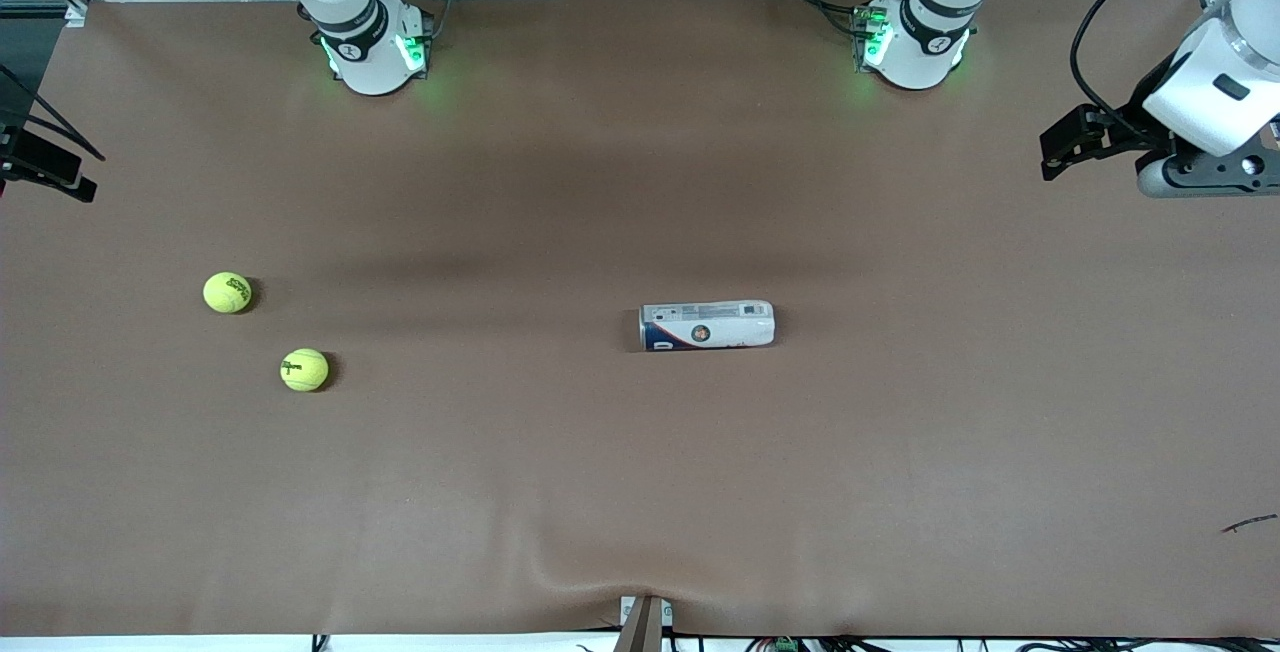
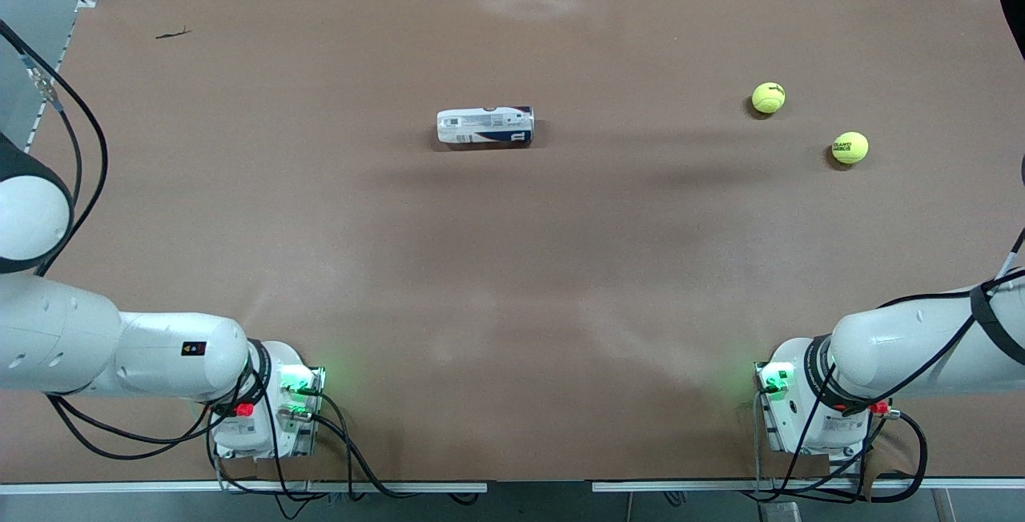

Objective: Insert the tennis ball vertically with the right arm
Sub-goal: 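Reach the left gripper down to the white tennis ball can, then grasp the can with the left gripper and tip it upright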

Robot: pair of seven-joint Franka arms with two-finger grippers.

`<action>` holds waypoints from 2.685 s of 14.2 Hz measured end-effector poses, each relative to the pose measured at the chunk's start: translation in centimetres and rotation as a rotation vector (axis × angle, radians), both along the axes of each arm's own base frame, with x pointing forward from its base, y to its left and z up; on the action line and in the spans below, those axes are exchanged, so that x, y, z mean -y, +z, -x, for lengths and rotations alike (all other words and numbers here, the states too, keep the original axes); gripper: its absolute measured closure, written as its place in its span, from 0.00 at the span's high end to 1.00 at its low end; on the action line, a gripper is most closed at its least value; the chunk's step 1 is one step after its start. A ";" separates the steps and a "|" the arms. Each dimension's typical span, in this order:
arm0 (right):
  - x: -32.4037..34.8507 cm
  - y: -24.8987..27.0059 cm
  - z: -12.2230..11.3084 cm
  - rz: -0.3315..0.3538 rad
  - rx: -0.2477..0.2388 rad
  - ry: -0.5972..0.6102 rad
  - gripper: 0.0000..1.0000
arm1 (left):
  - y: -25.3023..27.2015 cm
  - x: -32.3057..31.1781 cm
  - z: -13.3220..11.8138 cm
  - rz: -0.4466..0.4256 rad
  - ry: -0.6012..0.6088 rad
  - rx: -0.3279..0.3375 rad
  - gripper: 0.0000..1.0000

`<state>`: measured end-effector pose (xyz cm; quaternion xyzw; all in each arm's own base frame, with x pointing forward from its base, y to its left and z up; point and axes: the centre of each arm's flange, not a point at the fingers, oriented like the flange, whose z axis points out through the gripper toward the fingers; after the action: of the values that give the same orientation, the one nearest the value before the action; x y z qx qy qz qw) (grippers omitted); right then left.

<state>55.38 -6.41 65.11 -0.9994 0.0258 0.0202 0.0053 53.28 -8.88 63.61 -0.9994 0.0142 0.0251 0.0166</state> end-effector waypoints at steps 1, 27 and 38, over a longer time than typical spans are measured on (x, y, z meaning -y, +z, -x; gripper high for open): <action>0.0 -0.1 -0.1 0.000 -0.001 0.001 1.00 | -0.1 0.7 0.1 0.000 -0.013 -0.001 1.00; 0.9 -2.4 -0.9 -0.002 -0.058 -0.017 1.00 | -28.1 38.9 7.1 -0.351 -0.948 -0.186 1.00; 0.9 -2.4 -0.9 -0.002 -0.058 -0.017 1.00 | -36.7 40.3 3.0 -0.266 -1.435 -0.255 1.00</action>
<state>56.30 -7.33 62.69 -0.9982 0.0342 0.0491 0.0059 50.29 -49.14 26.94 -0.7233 0.6627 0.1254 0.1481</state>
